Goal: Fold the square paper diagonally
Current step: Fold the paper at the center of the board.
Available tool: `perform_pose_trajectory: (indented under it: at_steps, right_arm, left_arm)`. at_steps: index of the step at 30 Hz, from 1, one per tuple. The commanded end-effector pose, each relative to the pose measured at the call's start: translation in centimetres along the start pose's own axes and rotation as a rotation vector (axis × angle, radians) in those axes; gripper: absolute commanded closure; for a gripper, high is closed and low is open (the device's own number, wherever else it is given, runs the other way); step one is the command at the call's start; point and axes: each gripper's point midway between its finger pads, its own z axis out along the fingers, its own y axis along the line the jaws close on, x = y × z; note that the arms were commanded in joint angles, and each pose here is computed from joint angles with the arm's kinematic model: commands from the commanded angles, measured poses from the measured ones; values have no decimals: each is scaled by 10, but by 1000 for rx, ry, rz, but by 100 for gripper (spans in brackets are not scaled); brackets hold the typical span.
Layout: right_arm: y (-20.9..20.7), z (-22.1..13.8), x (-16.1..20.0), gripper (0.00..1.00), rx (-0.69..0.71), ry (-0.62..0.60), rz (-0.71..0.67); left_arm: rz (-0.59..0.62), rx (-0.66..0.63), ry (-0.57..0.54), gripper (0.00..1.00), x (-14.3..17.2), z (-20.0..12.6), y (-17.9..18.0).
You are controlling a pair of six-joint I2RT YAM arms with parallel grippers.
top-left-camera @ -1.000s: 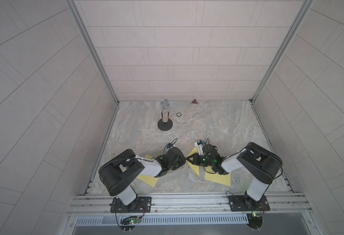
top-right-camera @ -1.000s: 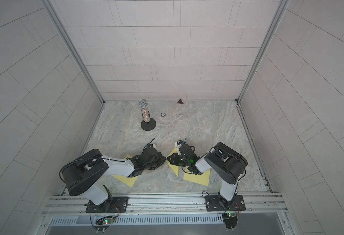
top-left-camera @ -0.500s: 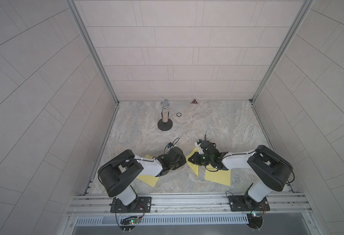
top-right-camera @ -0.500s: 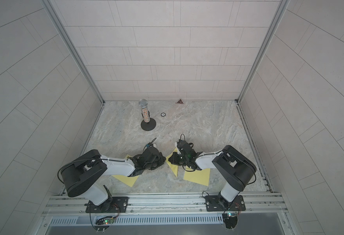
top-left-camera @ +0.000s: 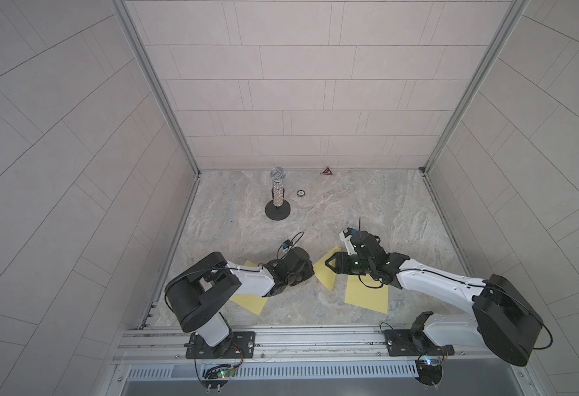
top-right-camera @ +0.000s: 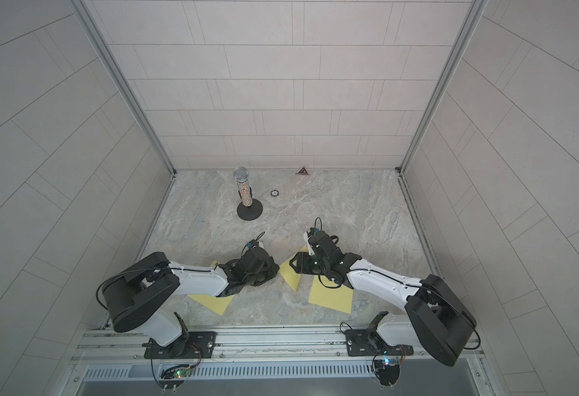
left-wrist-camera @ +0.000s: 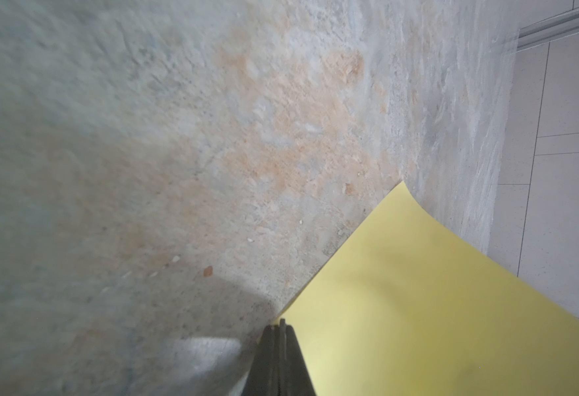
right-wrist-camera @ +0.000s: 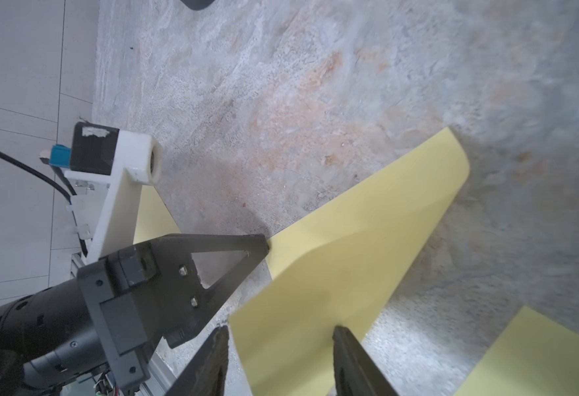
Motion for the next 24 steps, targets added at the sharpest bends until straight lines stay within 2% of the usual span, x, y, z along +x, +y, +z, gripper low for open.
perform_pose_trajectory:
  at_steps: [1, 5, 11, 14, 24]
  right_arm:
    - [-31, 0, 15, 49, 113, 44, -3]
    - [-52, 3, 22, 52, 142, 69, 55]
    - [-67, -6, 18, 42, 148, 35, 83]
    - [-77, -10, 15, 41, 143, 28, 103]
    - [-91, -16, 19, 54, 108, 65, 148]
  left_arm:
    - [41, -296, 84, 100, 26, 0, 83]
    - [42, -288, 80, 100, 24, 0, 80]
    - [52, -291, 83, 100, 24, 1, 81]
    - [54, -292, 86, 100, 25, 2, 81]
    - [65, -306, 95, 100, 27, 2, 86]
